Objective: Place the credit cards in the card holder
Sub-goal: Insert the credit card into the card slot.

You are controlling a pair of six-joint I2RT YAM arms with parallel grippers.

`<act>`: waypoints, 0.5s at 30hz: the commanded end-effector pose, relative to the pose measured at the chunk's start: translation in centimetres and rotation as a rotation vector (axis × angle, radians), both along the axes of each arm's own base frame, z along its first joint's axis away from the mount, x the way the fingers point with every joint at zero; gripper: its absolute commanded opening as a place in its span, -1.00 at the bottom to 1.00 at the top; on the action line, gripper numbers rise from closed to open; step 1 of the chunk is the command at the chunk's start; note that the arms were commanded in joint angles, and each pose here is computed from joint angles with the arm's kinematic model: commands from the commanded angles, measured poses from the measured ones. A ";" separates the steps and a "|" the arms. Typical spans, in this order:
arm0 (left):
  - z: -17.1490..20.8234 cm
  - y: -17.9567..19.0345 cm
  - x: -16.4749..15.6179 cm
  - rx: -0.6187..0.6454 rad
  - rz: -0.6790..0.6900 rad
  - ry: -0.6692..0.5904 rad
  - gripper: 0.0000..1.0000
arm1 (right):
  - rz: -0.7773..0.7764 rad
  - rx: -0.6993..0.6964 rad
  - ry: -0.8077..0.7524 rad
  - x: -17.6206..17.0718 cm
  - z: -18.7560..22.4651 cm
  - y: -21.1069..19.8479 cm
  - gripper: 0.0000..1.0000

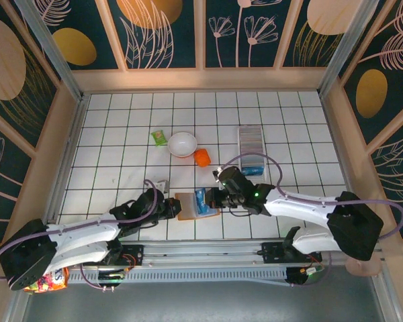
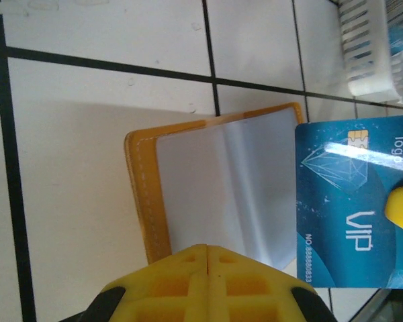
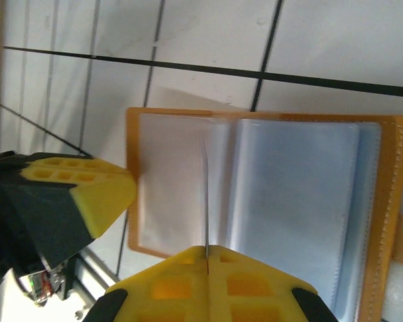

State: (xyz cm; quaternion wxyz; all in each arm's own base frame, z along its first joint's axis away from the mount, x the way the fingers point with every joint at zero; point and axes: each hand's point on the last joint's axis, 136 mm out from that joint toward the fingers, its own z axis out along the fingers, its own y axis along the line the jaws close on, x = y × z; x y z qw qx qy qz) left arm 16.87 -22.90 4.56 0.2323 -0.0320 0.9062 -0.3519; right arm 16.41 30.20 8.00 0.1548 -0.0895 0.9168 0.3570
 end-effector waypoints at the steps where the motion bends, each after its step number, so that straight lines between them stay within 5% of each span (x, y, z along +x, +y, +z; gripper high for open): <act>1: 0.1 -0.4 0.3 -0.017 -0.012 -0.027 -1.00 | -0.041 0.001 -0.039 1.0 0.3 0.7 -1.00; 15: -3.8 1.8 -0.4 0.127 0.009 0.022 -1.00 | -0.077 0.032 -0.029 1.5 -0.4 1.6 -1.00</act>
